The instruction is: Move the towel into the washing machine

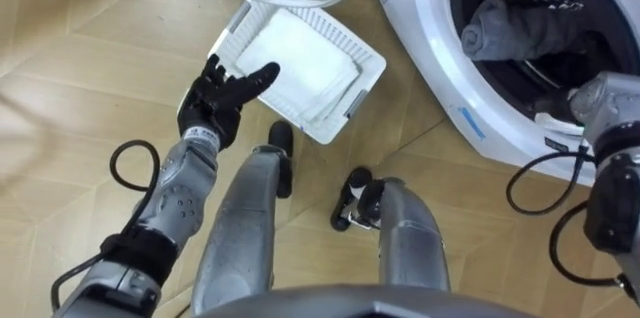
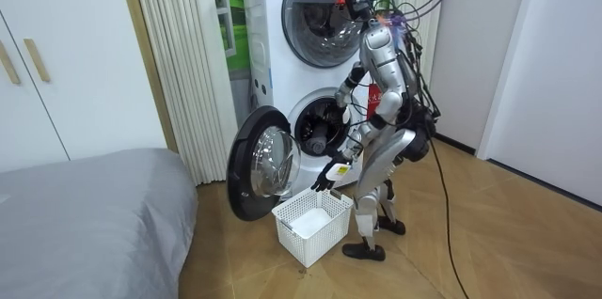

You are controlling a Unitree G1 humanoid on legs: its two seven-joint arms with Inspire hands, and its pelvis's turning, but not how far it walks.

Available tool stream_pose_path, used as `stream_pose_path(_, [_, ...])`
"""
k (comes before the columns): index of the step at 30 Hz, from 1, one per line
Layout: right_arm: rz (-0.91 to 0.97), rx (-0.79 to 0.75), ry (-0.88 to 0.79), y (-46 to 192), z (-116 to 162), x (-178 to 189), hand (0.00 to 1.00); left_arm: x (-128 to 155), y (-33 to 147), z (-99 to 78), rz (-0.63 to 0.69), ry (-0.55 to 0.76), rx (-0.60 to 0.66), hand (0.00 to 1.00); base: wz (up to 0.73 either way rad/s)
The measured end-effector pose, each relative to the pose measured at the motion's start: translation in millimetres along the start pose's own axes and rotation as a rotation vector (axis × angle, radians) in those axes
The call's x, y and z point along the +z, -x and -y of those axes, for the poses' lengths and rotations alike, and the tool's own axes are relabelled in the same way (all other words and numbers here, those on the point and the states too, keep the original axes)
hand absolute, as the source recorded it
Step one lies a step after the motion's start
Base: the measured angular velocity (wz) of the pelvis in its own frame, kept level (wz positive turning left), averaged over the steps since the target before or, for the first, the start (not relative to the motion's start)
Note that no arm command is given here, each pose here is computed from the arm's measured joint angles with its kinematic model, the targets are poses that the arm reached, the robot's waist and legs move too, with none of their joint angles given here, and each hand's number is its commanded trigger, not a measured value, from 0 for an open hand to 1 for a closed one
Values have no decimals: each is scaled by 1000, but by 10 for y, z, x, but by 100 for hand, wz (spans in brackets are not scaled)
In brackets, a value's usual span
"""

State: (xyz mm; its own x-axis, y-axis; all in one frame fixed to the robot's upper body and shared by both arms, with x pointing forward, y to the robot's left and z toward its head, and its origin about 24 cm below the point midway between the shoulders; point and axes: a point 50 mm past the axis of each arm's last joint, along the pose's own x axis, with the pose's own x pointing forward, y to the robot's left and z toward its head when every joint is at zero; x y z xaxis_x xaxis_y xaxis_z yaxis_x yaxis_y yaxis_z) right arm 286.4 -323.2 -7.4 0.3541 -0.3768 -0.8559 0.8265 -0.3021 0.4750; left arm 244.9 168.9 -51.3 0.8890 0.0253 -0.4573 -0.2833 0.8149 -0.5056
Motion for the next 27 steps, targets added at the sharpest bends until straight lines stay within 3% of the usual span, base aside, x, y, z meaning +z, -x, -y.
stream_pose_path(5, [18,-18,-42,-7,22,42,0,-45,-22,-12,-6,-22,11,0,6])
stream_pose_path(10, [56,-28,1,-35,88,75,0,-102,-11,-47,-14,-134,-15,0,1])
stream_pose_path(13, [124,-25,137,-84,205,71,0,-171,-36,-141,-49,-238,-1,0,2])
stream_pose_path(19, [252,-43,543,-272,776,85,0,-337,79,-466,-125,-413,71,0,7])
stream_pose_path(22, [282,-37,812,-350,1163,159,0,-384,184,-724,-162,-525,139,0,6])
stream_pose_path(24, [286,-27,1050,-378,1490,231,0,-462,340,-997,-225,-617,208,0,-2])
stream_pose_path(27, [270,-45,1216,-373,1838,322,0,-576,550,-1263,-301,-653,295,0,-3])
